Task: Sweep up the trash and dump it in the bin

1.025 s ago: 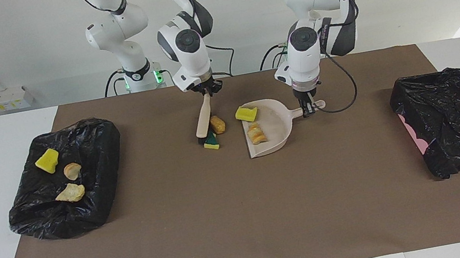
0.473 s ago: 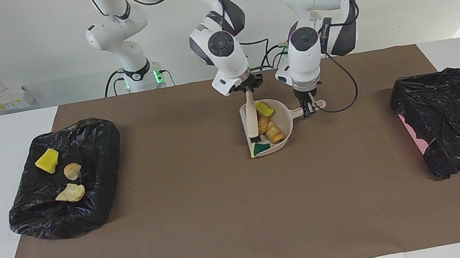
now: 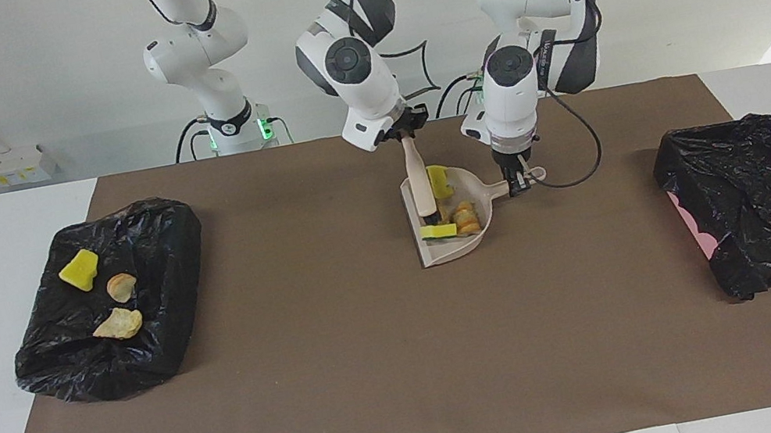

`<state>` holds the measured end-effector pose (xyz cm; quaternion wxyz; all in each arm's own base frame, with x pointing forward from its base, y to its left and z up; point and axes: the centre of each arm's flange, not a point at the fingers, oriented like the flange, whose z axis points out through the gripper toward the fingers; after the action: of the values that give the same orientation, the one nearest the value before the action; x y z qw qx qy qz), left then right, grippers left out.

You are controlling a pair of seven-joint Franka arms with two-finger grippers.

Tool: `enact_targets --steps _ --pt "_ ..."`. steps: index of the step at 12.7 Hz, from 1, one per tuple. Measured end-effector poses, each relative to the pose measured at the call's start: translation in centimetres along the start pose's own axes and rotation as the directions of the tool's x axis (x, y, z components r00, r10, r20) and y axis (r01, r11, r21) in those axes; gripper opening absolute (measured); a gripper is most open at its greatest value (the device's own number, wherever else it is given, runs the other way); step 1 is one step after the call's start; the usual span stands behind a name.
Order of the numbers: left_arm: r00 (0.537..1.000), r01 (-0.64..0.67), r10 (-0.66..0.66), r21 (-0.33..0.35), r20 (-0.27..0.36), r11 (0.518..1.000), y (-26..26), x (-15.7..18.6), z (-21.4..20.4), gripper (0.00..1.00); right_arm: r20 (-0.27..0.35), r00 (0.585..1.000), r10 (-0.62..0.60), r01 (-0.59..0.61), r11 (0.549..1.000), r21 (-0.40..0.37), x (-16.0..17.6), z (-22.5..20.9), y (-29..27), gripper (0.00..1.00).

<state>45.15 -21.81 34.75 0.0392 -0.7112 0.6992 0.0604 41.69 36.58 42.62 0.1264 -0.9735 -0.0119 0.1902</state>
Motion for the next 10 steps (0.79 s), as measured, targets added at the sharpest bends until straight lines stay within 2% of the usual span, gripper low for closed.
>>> enact_targets --steps 3,8,10 --pt "1.000 0.020 -0.020 -0.002 -0.001 1.000 -0.5 -0.9 0.1 0.33 -0.025 1.000 -0.010 0.008 0.996 -0.093 0.1 -1.3 1.9 0.26" --pt "0.999 0.042 -0.042 -0.003 -0.002 0.999 -0.8 -1.6 0.1 0.33 -0.040 0.999 -0.025 0.021 0.994 -0.110 0.0 -1.1 1.6 0.26" --pt "0.999 0.044 -0.044 -0.003 -0.002 0.999 -0.8 -1.6 0.1 0.33 -0.072 0.997 -0.034 0.022 0.987 -0.160 0.7 -1.4 2.5 0.26"
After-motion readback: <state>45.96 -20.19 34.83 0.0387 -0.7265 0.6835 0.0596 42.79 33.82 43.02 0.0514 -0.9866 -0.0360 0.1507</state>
